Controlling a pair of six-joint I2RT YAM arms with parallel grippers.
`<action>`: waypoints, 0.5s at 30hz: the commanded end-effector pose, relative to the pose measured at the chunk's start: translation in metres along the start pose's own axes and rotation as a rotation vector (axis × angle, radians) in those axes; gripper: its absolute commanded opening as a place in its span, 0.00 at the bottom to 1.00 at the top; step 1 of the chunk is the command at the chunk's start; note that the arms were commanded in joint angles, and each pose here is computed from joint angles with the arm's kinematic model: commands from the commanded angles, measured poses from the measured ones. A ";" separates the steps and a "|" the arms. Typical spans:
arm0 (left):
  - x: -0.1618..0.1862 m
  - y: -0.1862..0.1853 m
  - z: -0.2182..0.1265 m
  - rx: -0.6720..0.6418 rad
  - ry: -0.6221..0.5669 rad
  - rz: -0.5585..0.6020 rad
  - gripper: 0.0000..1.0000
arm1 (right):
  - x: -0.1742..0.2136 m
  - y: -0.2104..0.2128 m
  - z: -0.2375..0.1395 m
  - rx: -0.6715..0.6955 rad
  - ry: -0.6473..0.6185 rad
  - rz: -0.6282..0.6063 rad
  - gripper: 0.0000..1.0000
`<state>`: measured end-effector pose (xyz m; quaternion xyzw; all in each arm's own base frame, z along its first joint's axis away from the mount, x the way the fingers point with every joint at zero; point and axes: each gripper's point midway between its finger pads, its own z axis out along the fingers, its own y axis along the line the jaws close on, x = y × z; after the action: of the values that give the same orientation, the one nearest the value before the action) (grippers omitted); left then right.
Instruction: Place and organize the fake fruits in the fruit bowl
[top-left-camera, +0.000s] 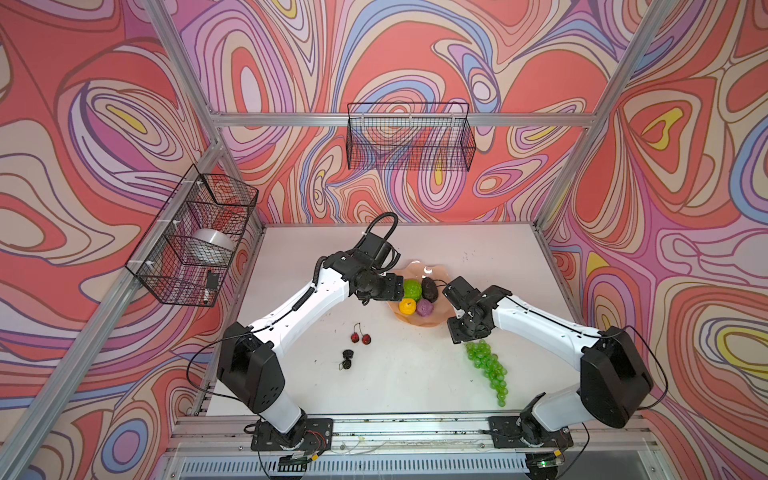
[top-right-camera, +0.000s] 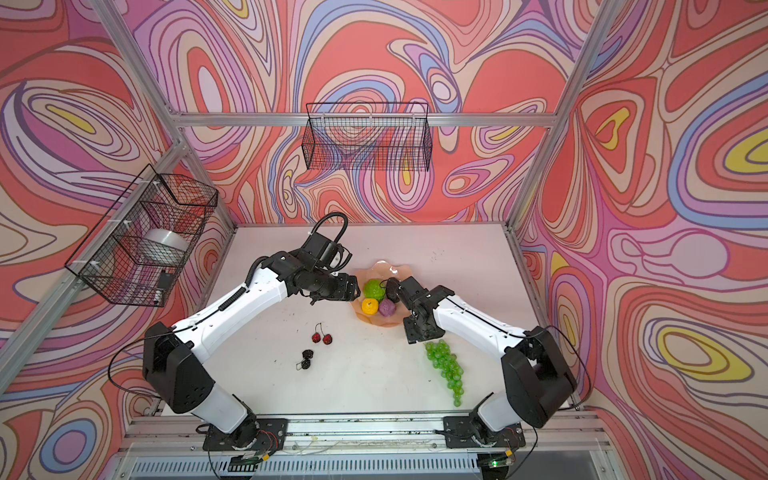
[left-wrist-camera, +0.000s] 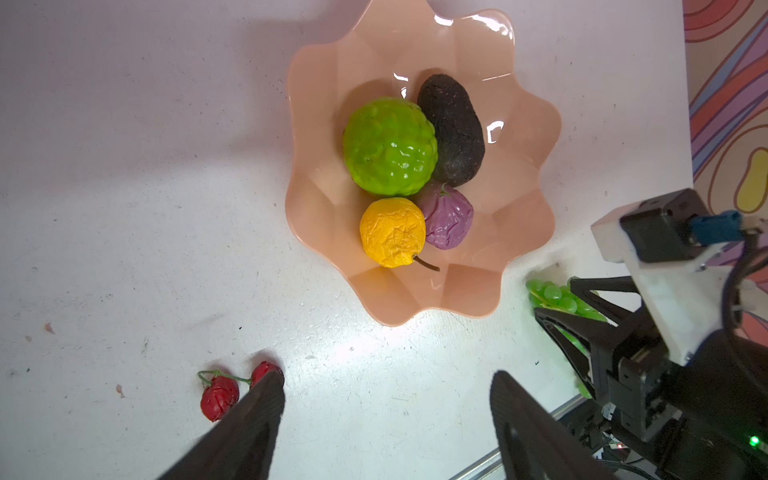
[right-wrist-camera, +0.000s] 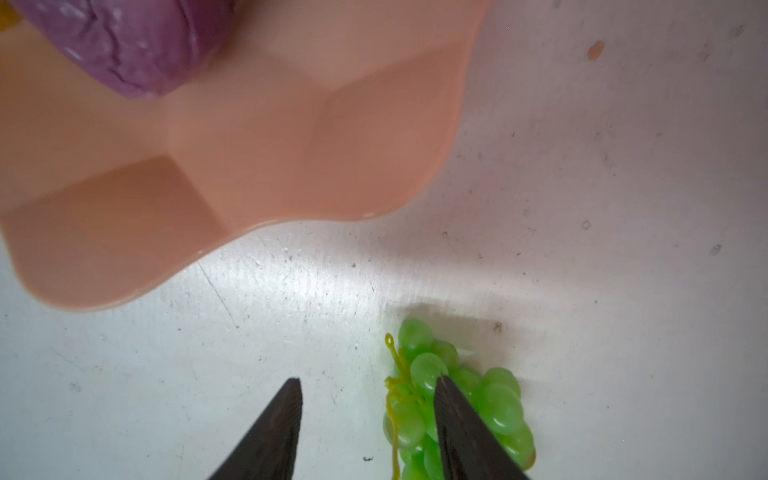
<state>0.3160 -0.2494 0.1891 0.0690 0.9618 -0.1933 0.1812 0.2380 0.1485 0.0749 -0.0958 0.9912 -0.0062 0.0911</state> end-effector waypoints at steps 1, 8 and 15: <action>0.001 0.004 -0.002 0.000 -0.011 -0.014 0.82 | 0.013 -0.006 0.000 0.047 0.012 0.023 0.55; 0.002 0.000 0.004 0.017 0.009 -0.016 0.82 | 0.017 -0.004 0.023 0.096 0.066 -0.027 0.53; 0.007 0.005 0.001 0.011 -0.002 -0.028 0.82 | 0.008 -0.004 0.034 0.144 0.075 -0.038 0.48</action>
<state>0.3132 -0.2503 0.1803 0.0666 0.9625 -0.1980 0.1730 0.2248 0.1404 0.0362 -0.1116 0.9903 -0.0730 0.0398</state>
